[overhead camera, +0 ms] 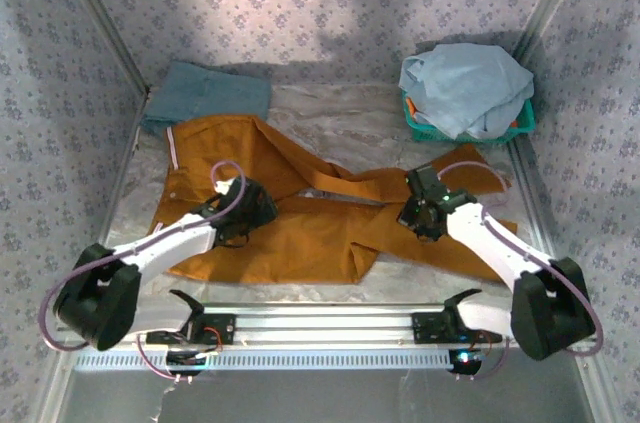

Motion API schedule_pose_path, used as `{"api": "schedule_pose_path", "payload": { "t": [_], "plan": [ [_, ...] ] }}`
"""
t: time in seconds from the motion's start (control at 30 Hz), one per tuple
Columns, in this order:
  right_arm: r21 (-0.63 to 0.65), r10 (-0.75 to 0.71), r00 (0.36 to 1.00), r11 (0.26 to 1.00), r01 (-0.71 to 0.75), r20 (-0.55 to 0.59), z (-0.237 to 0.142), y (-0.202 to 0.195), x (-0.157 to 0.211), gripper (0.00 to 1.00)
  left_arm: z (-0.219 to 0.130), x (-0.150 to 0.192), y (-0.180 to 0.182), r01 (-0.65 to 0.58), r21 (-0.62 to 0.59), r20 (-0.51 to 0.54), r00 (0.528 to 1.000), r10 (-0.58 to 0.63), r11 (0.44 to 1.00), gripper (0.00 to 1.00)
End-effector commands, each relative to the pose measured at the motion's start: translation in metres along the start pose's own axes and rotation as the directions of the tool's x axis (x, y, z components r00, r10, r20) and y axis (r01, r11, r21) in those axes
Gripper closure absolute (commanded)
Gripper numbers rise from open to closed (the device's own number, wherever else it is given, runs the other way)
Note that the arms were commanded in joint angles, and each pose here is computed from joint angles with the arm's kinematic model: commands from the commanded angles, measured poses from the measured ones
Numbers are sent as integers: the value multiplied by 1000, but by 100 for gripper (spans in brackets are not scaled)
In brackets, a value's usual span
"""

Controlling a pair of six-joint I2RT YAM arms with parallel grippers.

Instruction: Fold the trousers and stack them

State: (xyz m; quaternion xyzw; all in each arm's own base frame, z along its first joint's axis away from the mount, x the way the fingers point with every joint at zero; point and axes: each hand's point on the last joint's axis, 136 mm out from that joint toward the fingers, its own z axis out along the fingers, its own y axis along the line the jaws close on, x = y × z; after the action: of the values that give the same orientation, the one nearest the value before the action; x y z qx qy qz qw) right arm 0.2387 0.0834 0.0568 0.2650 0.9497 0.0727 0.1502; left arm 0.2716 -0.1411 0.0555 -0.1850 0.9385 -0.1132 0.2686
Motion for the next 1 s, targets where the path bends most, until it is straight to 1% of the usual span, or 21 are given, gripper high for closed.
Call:
{"api": "schedule_pose_path", "payload": {
  "t": [0.0,0.17,0.23,0.3,0.37,0.43,0.47,0.6,0.73,0.87,0.97],
  "plan": [
    [62,120,993,991,-118,-18,15,-21,8,100,14,2,11,92,-56,39,995,-90,994,13],
    [116,206,977,973,-198,-54,26,-52,14,100,32,19,47,168,-155,42,986,-163,974,13],
    [96,263,961,962,-255,-89,31,-59,14,100,35,24,61,213,-185,43,977,-208,959,13],
    [89,308,942,950,-298,-133,35,-72,18,100,33,26,73,254,-202,66,967,-245,946,14],
    [60,347,922,938,-342,-174,35,-79,19,100,30,25,84,276,-217,89,961,-263,936,14],
    [57,390,905,921,-386,-173,31,-89,14,100,27,22,94,300,-224,99,954,-284,927,14],
    [34,405,898,913,-406,-174,29,-91,9,100,26,22,98,314,-222,95,949,-300,923,14],
    [23,486,852,871,-491,-195,20,-113,-2,100,24,22,114,340,-229,83,941,-329,912,14],
    [7,545,814,832,-555,-201,14,-129,-7,100,19,24,125,367,-231,80,930,-358,901,14],
    [-27,547,816,828,-560,-187,5,-126,-8,100,6,16,130,381,-216,108,924,-366,899,14],
    [-67,496,853,857,-511,-162,-7,-110,-11,100,-7,8,124,365,-179,122,930,-348,914,14]
  ]
}}
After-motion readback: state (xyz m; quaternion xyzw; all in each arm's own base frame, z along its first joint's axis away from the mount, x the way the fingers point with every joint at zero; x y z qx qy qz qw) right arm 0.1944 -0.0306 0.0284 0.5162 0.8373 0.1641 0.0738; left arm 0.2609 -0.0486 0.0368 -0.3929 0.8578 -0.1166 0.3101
